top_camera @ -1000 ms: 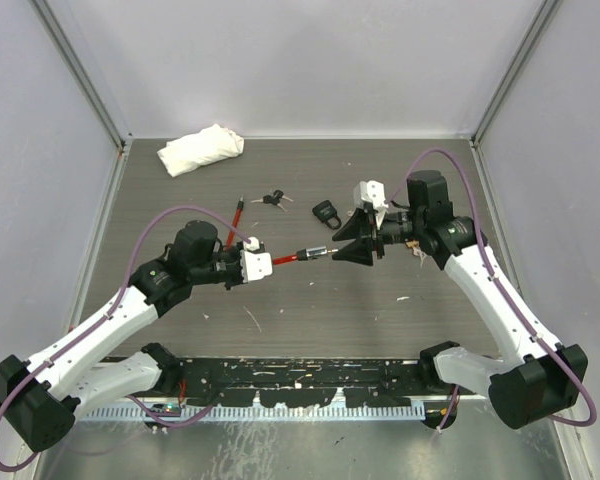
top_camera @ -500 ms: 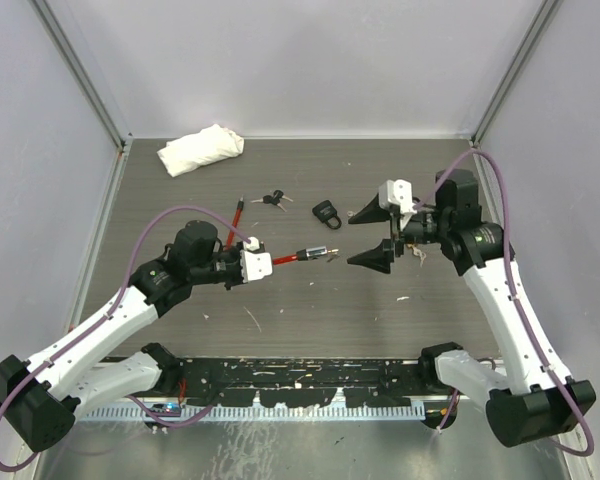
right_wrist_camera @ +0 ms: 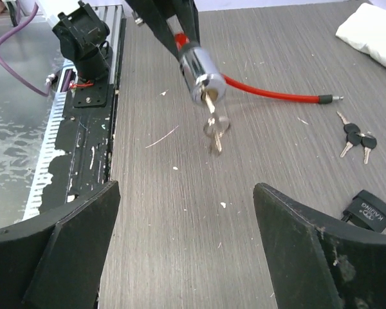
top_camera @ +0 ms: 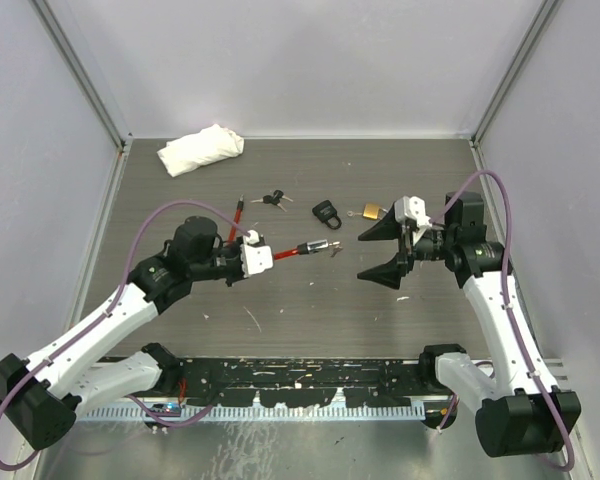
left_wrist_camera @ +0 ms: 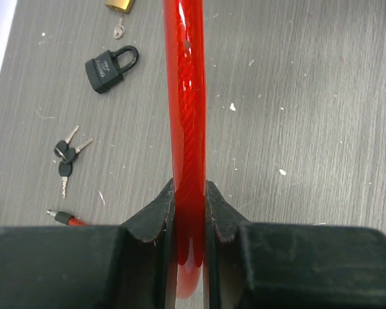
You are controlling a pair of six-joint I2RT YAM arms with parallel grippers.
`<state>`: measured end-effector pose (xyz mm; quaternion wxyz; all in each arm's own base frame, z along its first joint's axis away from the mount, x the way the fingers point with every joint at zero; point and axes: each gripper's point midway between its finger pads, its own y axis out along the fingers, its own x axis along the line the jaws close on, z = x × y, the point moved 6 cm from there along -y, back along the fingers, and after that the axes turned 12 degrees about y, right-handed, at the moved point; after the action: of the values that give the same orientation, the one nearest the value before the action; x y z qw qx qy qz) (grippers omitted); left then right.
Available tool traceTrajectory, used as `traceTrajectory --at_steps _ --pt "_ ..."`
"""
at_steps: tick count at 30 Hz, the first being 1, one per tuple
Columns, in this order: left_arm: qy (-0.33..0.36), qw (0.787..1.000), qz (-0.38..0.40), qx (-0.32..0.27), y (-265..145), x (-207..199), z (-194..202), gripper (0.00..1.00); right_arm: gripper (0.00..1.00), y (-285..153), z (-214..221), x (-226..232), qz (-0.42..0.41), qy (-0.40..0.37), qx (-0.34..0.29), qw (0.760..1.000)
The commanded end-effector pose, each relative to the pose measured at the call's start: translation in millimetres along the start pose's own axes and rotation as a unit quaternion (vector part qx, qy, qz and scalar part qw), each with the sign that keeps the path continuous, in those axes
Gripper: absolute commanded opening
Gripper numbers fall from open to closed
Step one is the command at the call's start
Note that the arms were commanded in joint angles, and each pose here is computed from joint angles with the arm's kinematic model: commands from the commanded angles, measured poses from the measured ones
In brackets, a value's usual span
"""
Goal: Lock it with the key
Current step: Adjust the key in the lock.
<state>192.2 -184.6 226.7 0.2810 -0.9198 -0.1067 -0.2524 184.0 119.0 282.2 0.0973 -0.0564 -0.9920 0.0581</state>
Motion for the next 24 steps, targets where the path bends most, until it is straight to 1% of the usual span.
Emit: traceTrajectory --at_steps 1,6,10,15,20,24 --pt "0.021 0.997 -0.052 -0.049 -14 30 -37 0.00 0.90 -3 -3 0 -0.006 -0.034 -0.017 0.999" --pt "0.026 0.995 -0.078 -0.046 -23 41 -45 0.00 0.90 -8 12 -9 0.019 -0.021 -0.014 0.999" --pt "0.046 0.994 -0.096 -0.036 -33 53 -54 0.00 0.90 -9 13 -14 0.027 -0.010 -0.016 0.999" --pt "0.066 0.991 -0.110 -0.024 -47 69 -68 0.00 0.90 -8 17 -23 0.045 0.026 -0.018 0.998" --pt "0.067 0.989 -0.122 -0.043 -62 75 -84 0.00 0.90 -8 23 -37 0.079 0.061 -0.021 0.995" --pt "0.055 0.989 -0.118 -0.064 -68 67 -89 0.00 0.90 -6 28 -42 0.084 0.084 -0.024 0.993"
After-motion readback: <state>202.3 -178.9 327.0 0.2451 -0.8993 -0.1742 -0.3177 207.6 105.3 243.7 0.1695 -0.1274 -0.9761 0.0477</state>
